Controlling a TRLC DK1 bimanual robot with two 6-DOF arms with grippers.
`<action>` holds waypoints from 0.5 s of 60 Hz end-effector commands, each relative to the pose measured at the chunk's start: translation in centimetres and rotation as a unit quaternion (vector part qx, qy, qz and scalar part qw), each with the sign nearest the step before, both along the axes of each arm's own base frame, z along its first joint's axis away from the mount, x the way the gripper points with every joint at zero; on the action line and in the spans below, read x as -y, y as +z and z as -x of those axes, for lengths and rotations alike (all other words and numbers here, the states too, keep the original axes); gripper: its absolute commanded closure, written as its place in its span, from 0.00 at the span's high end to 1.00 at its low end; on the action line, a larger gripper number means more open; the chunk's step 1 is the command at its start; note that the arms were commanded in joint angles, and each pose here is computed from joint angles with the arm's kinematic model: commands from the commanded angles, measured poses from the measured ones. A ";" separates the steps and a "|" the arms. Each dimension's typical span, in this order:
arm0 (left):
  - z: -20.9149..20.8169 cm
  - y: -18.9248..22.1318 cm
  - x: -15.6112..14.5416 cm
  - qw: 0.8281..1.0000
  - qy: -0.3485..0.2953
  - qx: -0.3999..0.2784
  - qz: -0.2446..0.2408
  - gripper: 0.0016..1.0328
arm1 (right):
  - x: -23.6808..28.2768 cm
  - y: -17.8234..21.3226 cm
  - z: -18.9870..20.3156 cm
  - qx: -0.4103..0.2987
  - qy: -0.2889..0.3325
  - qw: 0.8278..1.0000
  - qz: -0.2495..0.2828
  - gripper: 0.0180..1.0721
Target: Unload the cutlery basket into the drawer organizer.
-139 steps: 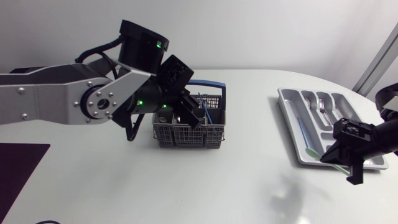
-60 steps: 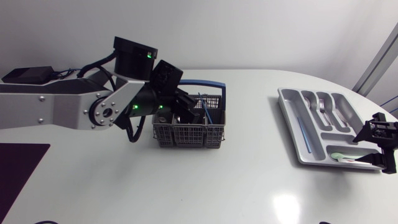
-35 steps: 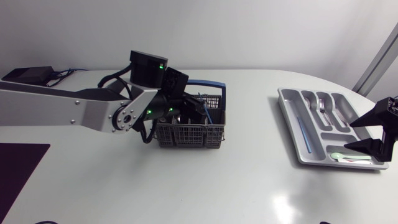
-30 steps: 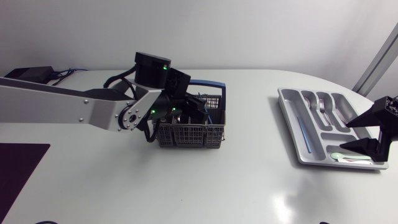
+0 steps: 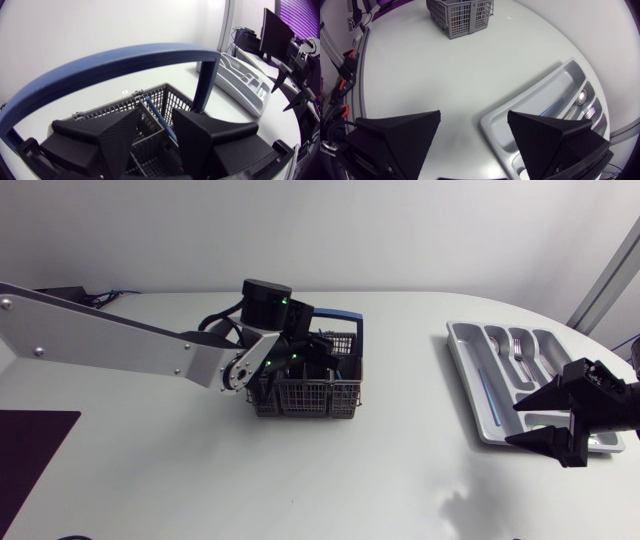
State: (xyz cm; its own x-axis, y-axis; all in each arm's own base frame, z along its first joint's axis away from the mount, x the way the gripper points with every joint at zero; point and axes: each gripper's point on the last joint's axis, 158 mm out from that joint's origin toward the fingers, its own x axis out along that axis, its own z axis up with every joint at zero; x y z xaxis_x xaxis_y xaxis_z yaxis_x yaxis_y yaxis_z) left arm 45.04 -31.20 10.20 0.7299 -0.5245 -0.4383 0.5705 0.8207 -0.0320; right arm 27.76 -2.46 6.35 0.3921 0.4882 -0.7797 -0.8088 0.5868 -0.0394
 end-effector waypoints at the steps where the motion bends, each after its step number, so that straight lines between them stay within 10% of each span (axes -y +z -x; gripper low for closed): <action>1: -1.0 0.2 1.0 1.000 0.008 0.002 0.017 0.41 | -0.7 -0.7 0.4 -0.014 -0.003 1.000 -0.013 0.92; 30: 0.5 0.1 0.7 1.000 0.003 0.009 0.023 0.06 | -1.9 -1.4 1.4 -0.025 0.008 1.000 -0.016 0.92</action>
State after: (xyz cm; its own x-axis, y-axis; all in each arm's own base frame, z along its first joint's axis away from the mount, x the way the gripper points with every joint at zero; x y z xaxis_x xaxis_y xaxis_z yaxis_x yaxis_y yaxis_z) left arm 45.76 -32.09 10.07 0.7408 -0.5344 -0.4069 0.5636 0.8241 -0.0561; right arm 27.12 -1.30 5.43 0.3634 0.5067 -0.7818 -0.8224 0.5688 -0.0136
